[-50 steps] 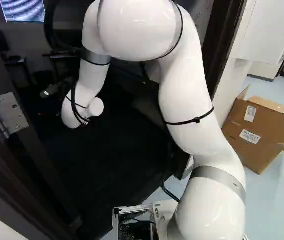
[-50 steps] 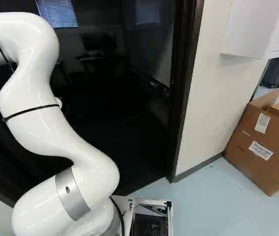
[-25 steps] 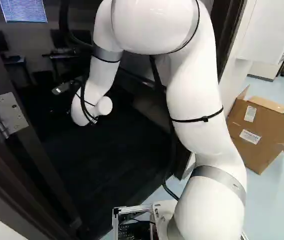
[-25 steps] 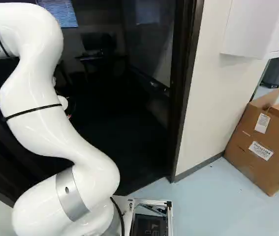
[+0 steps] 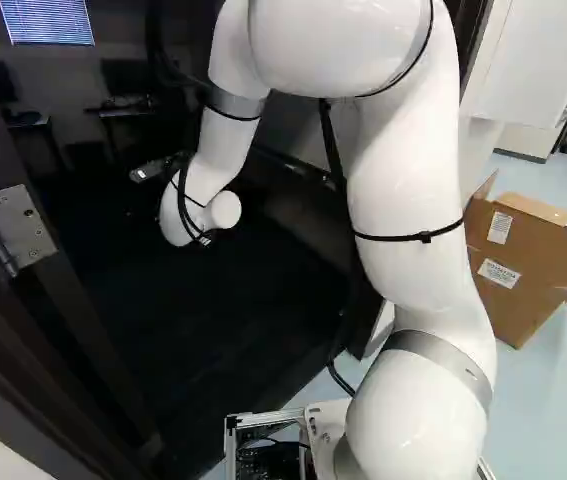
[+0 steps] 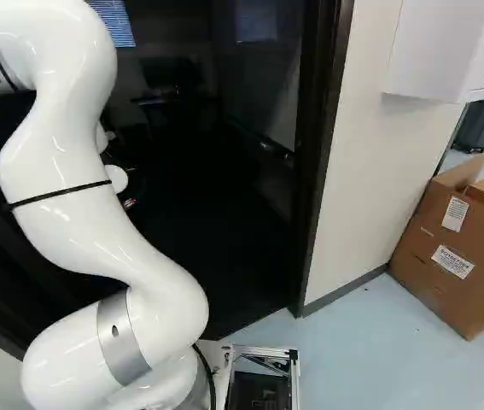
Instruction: Open the door and move inside
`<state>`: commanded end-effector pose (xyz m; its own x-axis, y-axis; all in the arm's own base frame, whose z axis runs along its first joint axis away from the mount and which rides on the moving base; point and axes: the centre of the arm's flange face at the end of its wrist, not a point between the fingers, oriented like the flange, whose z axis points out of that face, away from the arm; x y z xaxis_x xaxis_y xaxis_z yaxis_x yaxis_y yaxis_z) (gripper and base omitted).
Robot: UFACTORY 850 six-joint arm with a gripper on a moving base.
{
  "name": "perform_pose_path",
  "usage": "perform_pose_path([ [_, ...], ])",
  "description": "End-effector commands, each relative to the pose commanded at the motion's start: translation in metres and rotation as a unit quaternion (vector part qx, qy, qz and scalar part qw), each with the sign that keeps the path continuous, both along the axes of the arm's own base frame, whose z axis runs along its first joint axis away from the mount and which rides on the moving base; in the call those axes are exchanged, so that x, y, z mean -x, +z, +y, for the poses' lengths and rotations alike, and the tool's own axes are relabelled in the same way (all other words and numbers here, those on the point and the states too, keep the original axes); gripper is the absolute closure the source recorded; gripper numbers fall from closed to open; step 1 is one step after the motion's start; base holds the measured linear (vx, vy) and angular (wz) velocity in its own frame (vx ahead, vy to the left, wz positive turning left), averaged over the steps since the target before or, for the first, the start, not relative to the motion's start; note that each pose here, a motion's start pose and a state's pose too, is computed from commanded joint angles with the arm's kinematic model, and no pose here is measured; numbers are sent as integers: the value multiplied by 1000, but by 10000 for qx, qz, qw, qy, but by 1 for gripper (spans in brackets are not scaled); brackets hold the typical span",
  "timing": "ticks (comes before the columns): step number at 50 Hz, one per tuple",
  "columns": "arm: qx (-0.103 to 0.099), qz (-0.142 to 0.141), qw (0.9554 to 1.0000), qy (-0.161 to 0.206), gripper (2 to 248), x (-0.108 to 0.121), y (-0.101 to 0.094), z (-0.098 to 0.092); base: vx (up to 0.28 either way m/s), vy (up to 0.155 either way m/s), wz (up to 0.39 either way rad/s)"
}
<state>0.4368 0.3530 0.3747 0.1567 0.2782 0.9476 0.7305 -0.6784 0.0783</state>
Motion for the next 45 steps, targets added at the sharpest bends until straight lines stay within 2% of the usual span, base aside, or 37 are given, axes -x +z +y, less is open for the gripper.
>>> perform_pose_path([
  [28, -93, 178, 9973, -713, 3, 1, 4, -52, 0, 0, 0],
  [45, -78, 233, 9953, -941, 3, 11, 6, -82, 0, 0, 0],
])
